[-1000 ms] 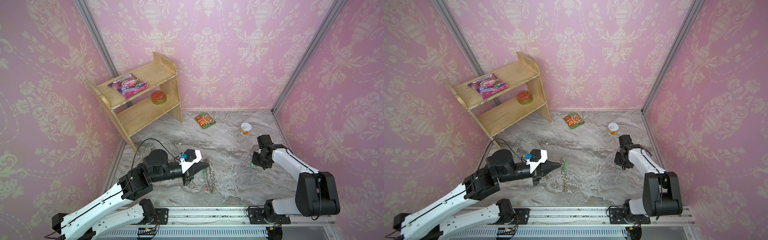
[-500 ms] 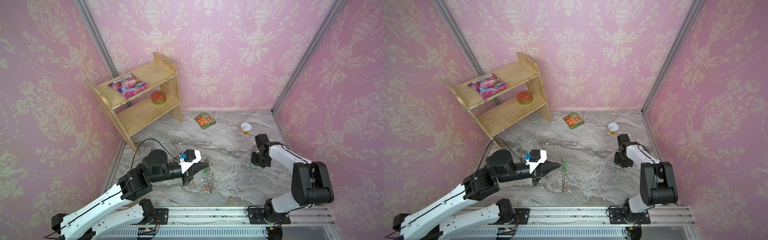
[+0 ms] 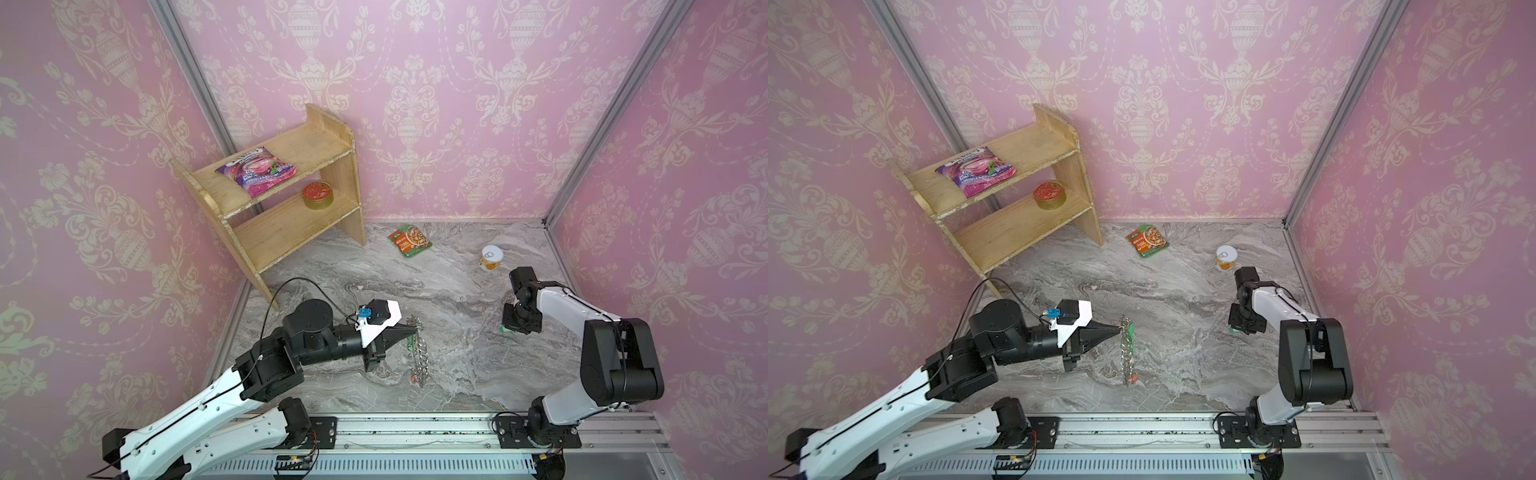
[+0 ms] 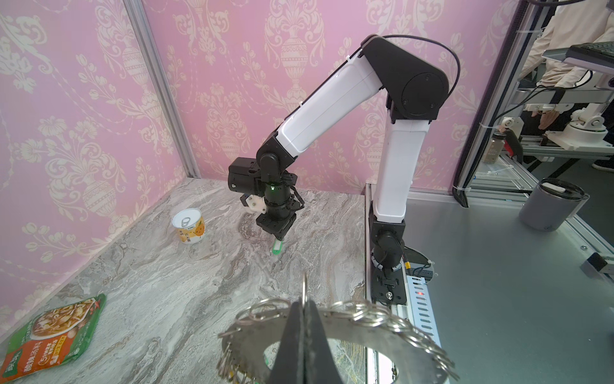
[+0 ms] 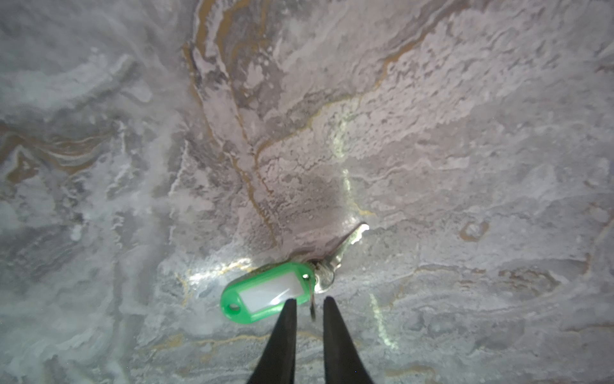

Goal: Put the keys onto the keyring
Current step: 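Close the right gripper on the key's metal ring and lift it, then carry the green-tagged key with the right gripper toward the ring plate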

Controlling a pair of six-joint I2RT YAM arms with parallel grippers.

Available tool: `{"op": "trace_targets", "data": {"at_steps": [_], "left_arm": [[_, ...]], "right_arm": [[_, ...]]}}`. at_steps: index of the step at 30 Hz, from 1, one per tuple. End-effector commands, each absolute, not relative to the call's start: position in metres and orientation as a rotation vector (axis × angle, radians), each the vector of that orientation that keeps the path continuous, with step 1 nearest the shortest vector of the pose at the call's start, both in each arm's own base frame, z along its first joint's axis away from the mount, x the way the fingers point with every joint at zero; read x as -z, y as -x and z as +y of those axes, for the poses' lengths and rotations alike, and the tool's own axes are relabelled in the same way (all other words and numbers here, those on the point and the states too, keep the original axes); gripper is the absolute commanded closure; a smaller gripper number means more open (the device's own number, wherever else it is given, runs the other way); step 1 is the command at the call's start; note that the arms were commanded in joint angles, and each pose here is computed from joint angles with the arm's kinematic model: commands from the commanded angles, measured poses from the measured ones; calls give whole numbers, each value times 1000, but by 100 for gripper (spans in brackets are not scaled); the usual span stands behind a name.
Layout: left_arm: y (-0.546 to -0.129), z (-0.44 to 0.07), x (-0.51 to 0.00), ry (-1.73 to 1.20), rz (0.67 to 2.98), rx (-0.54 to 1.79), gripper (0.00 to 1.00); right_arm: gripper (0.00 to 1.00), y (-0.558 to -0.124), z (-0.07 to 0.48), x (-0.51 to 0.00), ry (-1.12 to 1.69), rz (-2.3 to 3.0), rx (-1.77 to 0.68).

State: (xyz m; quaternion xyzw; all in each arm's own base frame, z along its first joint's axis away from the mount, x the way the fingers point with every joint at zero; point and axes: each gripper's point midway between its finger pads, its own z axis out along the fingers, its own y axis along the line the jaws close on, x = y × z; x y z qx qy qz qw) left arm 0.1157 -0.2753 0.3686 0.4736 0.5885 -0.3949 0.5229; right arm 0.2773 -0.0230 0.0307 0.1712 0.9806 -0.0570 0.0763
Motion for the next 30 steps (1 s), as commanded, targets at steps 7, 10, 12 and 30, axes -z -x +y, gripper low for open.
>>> {"op": "trace_targets", "data": {"at_steps": [7,10,12,30], "left_arm": [[-115,-270,-377,-1120,1367,930,100],[-115,-270,-377,-1119,1365,930,100],[-115,-270,-377,-1120,1365,931,100],[-114,-266,-379,-1115,1361,926,100]], "right_arm": [[86,-277,-28,-33,-516,2951,197],[86,-278,-27,-31,-512,2959,193],[87,-278,-27,-31,-515,2959,196],[100,-278,-29,-32,-505,2961,200]]}}
